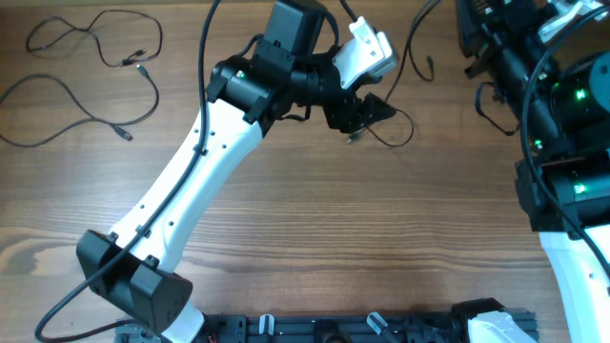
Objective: Untangle cables
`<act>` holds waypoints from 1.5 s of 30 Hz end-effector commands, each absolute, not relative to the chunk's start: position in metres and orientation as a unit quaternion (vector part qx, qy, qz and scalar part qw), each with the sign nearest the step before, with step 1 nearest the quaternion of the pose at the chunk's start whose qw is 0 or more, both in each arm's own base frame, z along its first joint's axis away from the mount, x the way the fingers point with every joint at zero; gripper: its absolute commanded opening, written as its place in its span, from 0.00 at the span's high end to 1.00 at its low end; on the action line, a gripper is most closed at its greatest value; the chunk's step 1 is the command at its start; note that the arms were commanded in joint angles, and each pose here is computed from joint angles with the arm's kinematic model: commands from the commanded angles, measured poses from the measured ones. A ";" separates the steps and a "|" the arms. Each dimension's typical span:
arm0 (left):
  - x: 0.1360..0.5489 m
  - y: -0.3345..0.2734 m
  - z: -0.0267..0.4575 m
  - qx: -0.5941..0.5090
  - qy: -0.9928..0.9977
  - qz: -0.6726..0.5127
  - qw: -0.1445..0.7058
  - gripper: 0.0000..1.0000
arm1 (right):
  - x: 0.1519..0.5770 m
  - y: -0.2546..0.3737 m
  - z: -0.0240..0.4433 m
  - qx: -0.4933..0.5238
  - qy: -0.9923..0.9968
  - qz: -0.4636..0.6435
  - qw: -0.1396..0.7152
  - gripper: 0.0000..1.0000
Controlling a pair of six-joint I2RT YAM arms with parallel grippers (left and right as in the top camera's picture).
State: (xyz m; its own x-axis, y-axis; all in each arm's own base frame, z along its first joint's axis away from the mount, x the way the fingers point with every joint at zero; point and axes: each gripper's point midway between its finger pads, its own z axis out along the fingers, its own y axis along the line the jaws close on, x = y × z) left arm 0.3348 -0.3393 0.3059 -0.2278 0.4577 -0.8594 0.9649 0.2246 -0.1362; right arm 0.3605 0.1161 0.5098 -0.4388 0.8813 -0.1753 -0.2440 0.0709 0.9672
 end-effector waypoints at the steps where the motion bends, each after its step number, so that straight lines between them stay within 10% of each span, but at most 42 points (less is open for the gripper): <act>1: 0.347 -0.350 0.309 0.483 0.703 -0.376 0.363 0.34 | 0.352 0.124 0.524 0.269 0.559 0.662 0.420 0.96; 10: 0.350 -0.351 0.313 0.478 0.700 -0.379 0.371 0.96 | 0.361 0.096 0.521 0.303 0.546 0.649 0.434 0.96; 20: 0.358 -0.341 0.296 0.462 0.737 -0.339 0.358 0.83 | 0.379 0.042 0.465 0.417 0.572 0.571 0.416 0.96; 25: 0.343 -0.349 0.299 0.475 0.722 -0.367 0.345 0.22 | 0.375 0.049 0.490 0.388 0.548 0.613 0.417 0.96; 28: 0.336 -0.353 0.297 0.480 0.722 -0.369 0.335 0.10 | 0.372 0.048 0.513 0.367 0.520 0.636 0.436 0.95; 34: 0.339 -0.360 0.293 0.484 0.717 -0.370 0.339 0.30 | 0.363 0.063 0.528 0.352 0.504 0.691 0.380 0.96; 41: 0.339 -0.374 0.296 0.496 0.687 -0.404 0.344 0.28 | 0.346 0.074 0.558 0.287 0.488 0.730 0.384 0.96; 45: 0.339 -0.374 0.297 0.496 0.686 -0.405 0.346 0.49 | 0.346 0.075 0.557 0.287 0.490 0.730 0.381 0.96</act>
State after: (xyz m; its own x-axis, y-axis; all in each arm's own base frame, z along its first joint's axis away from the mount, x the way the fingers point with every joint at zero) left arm 0.3438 -0.3696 0.2948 -0.2778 0.4088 -0.8693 0.9552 0.2140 -0.2046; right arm 0.3494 0.0728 0.5537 -0.5270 0.8487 0.0455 -0.2761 -0.2216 0.9353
